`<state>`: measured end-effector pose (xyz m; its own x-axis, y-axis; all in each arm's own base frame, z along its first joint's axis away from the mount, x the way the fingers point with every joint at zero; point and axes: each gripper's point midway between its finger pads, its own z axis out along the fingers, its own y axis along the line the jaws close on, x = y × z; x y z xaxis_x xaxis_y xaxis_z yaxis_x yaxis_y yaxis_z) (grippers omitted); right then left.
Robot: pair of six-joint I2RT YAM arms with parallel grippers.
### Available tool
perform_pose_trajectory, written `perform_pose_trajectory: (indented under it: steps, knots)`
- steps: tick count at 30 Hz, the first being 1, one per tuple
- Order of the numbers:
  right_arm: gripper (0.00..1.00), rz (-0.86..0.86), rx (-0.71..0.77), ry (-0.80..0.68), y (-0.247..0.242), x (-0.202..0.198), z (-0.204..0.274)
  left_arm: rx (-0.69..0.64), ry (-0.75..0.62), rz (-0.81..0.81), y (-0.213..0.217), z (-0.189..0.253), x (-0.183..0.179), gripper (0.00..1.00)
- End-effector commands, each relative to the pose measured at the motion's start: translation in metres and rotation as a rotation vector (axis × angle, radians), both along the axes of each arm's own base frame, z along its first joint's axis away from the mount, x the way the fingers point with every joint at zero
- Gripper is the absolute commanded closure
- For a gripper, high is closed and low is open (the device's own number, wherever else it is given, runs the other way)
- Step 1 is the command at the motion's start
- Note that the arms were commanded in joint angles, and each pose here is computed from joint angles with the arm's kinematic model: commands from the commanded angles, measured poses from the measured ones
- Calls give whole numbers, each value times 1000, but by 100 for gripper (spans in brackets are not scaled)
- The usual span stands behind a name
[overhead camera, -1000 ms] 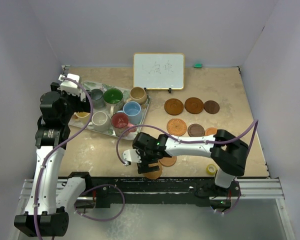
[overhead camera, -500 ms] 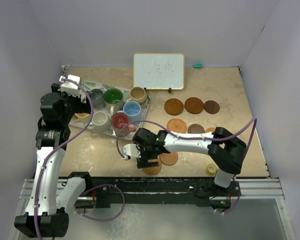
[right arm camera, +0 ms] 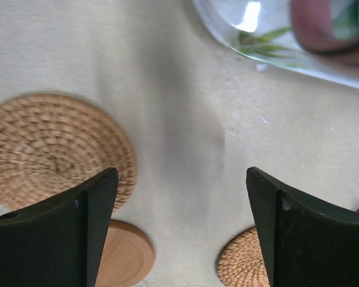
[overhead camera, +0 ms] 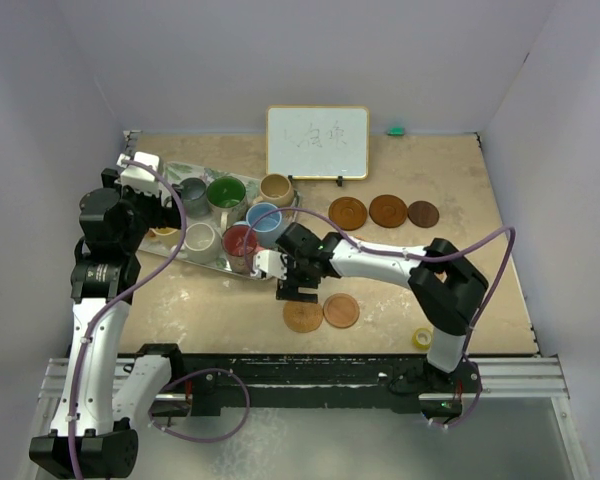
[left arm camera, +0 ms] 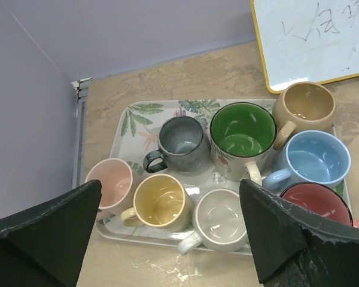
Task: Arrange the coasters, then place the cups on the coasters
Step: Move the cup to the center of the board.
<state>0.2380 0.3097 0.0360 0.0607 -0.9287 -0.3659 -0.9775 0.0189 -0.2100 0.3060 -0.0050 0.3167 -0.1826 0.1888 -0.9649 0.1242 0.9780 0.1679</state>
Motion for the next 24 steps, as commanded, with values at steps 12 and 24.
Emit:
perform_pose_trajectory:
  steps: [12,24]
  knots:
    - [11,-74,63,16,-13,20,22,12,-74,-15,-1,17,-1,6]
    - [11,-46,105,17,4,-4,29,10,-76,-21,-2,17,-1,6]
